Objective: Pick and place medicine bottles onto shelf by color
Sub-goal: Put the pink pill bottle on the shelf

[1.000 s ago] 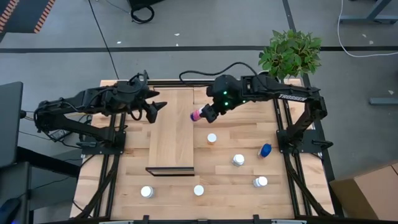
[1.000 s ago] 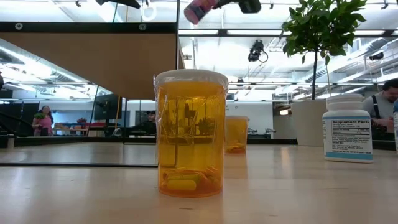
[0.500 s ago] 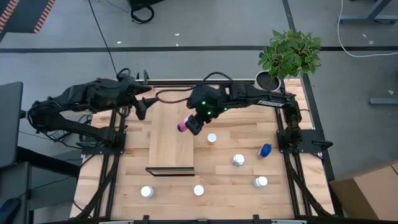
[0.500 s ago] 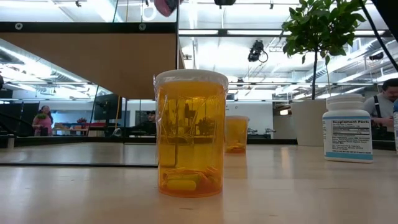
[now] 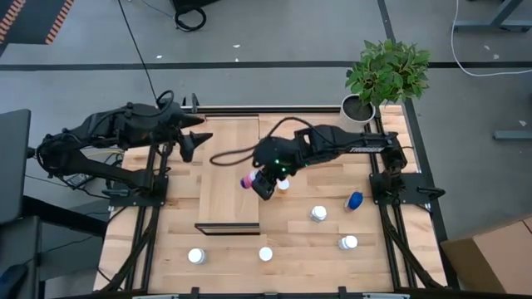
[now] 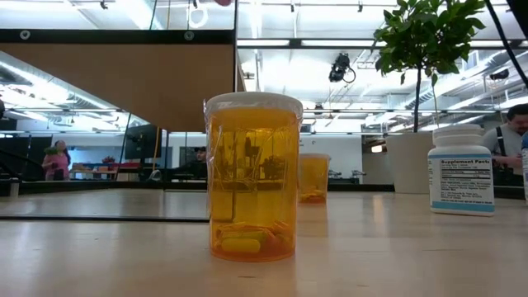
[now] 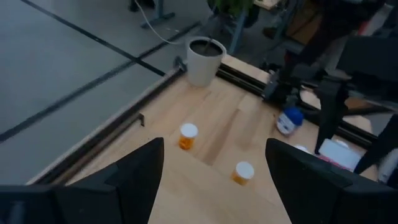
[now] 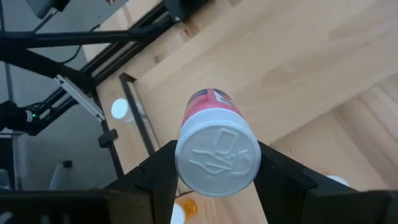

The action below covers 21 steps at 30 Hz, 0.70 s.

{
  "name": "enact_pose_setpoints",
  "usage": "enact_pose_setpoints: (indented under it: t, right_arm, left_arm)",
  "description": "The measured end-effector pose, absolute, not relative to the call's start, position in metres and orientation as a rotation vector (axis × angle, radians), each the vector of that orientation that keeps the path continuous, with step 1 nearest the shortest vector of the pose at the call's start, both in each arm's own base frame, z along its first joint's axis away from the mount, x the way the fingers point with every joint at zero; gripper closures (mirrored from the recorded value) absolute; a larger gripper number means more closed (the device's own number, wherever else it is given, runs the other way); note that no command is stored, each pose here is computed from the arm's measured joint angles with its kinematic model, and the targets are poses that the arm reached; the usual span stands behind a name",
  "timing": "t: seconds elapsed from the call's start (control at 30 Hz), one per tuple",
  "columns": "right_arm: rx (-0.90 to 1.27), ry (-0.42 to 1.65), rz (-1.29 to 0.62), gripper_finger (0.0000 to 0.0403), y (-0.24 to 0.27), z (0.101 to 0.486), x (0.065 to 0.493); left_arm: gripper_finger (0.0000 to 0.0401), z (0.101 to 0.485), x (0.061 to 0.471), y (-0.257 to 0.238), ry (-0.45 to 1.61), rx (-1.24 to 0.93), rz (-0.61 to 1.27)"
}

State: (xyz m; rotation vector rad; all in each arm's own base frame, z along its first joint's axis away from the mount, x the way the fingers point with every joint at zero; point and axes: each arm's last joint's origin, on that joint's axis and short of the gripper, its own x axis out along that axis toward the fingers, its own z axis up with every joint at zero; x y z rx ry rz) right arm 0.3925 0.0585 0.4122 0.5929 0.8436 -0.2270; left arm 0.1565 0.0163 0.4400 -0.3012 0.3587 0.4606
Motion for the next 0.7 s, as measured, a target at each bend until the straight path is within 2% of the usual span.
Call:
enact_pose_setpoints:
  t: [0.33,0.5,0.7]
  right_arm:
    - [0.506,0.897,-0.205,0.0214,0.088,0.399,0.390]
    - [0.517,0.926,-0.233,0.0214,0.088,0.385,0.395]
    - [0.496,0.919,-0.223,0.0211,0.099,0.380,0.395]
  left_arm:
    - [0.0115,0.438,0.155,0.015,0.378,-0.381,0.441]
    - [0.0115,0.434,0.164,0.014,0.385,-0.463,0.443]
    - [0.0115,0.425,0.188,0.004,0.446,-0.458,0.398]
